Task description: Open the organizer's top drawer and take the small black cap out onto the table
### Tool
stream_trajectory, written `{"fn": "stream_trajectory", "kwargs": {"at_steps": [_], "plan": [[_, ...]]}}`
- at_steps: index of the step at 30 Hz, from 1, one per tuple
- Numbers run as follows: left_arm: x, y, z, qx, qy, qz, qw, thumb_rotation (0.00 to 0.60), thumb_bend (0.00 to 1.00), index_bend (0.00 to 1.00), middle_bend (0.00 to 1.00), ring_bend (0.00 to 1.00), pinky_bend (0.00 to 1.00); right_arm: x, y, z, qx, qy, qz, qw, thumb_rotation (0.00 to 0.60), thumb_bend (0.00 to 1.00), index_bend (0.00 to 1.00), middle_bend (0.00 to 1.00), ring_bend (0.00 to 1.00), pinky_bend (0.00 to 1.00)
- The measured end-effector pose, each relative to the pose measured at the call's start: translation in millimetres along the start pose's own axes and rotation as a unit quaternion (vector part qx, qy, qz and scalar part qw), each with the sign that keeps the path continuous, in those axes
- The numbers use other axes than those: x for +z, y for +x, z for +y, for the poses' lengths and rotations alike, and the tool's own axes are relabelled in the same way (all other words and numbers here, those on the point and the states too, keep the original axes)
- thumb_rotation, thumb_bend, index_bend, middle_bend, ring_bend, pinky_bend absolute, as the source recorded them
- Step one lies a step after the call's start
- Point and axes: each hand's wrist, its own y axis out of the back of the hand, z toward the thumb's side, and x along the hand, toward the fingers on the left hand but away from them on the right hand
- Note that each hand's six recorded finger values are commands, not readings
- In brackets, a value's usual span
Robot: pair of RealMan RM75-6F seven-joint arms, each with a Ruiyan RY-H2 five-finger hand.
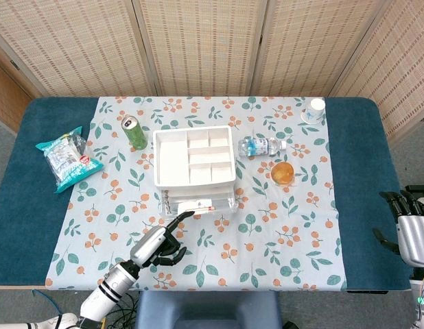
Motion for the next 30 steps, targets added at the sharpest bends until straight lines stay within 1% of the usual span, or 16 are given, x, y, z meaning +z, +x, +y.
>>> {"fn": "stream_trajectory", "kwargs": {"at_steps": [7,14,21,30], "plan": [[0,8,12,-0.006,0.047,0.024,0.9986,0.6,0.5,0.05,0.99,1.0,1.0,1,-3,11,-0.017,0.01,0.01,0.9998,0.6,0.26,0.16,0.21,0.16,0.23],[2,15,17,-0.025,0.087,0.05,0.9947,0.6,0.5,0.09,0.99,1.0,1.0,1,-5,16,-0.023,0.011,0.012,0.9996,0.6,0.26,0.16,0.21,0.16,0.23],[2,21,20,-0.024,0.108,0.064,0.9917,0.6,0.5,0.12,1.0,1.0,1.0,-2,-4,14,-0.021,0.009,0.008,0.9997,0.6,0.26,0.16,0.21,0.16,0.23],[7,24,20,-0.027,0.121,0.066,0.9901,0.6,0.5,0.17,1.0,1.0,1.0,-6,-3,13,-0.021,0.007,0.005,0.9997,0.6,0.26,0.16,0.21,0.16,0.23]]}}
